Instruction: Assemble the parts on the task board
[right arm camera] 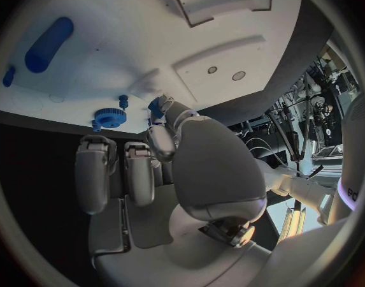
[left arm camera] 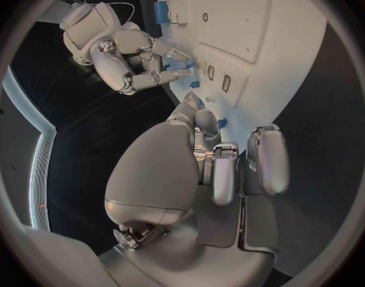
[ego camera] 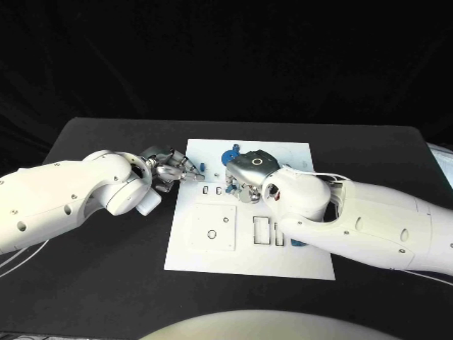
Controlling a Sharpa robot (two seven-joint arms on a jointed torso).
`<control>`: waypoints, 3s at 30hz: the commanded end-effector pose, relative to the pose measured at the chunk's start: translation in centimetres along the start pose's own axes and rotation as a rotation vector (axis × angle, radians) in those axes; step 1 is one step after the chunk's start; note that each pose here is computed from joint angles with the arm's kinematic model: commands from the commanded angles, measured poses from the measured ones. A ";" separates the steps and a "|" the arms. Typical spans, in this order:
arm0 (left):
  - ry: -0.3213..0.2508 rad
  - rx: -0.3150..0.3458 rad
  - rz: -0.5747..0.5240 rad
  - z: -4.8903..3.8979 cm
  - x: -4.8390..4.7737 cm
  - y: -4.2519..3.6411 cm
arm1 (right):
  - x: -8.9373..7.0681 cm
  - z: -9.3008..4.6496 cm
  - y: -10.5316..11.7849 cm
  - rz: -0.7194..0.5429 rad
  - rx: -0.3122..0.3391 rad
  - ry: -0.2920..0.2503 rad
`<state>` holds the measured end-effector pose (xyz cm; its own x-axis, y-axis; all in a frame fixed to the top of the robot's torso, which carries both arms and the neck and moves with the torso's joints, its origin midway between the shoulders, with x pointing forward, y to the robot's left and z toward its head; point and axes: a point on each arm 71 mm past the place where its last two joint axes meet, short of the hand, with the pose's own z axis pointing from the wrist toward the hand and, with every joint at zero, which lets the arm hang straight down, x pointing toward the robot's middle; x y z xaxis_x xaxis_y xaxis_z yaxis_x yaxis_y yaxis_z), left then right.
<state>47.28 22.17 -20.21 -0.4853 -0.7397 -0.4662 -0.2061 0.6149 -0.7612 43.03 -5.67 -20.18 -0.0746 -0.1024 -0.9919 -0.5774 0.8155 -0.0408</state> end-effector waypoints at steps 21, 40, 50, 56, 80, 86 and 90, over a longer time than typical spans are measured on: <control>0.005 0.024 -0.018 -0.30 0.20 -0.31 | 0.7 0.7 0.5 -0.118 0.031 0.059; 0.009 0.022 -0.016 -0.33 0.29 -0.34 | 1.1 1.0 1.0 -0.089 0.012 0.051; 0.011 0.022 -0.016 -0.32 0.34 -0.39 | 1.3 1.2 0.7 -0.076 0.021 0.052; 0.011 0.021 -0.016 -0.32 0.36 -0.40 | 1.3 1.2 0.5 -0.056 0.023 0.045; 0.011 0.014 -0.016 -0.32 0.34 -0.34 | 1.4 1.3 0.0 -0.029 0.036 0.034; 0.011 0.014 -0.015 -0.31 0.35 -0.34 | 1.4 1.3 0.0 -0.027 0.044 0.039; 0.011 0.014 -0.015 -0.30 0.35 -0.34 | 1.4 1.2 -0.1 -0.027 0.050 0.038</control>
<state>46.95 21.95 -20.04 -0.4871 -0.7473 -0.4518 -0.2065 0.6013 -0.7719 43.98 -5.10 -21.62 -0.0882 -0.1400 -0.9862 -0.5464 0.8346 -0.0696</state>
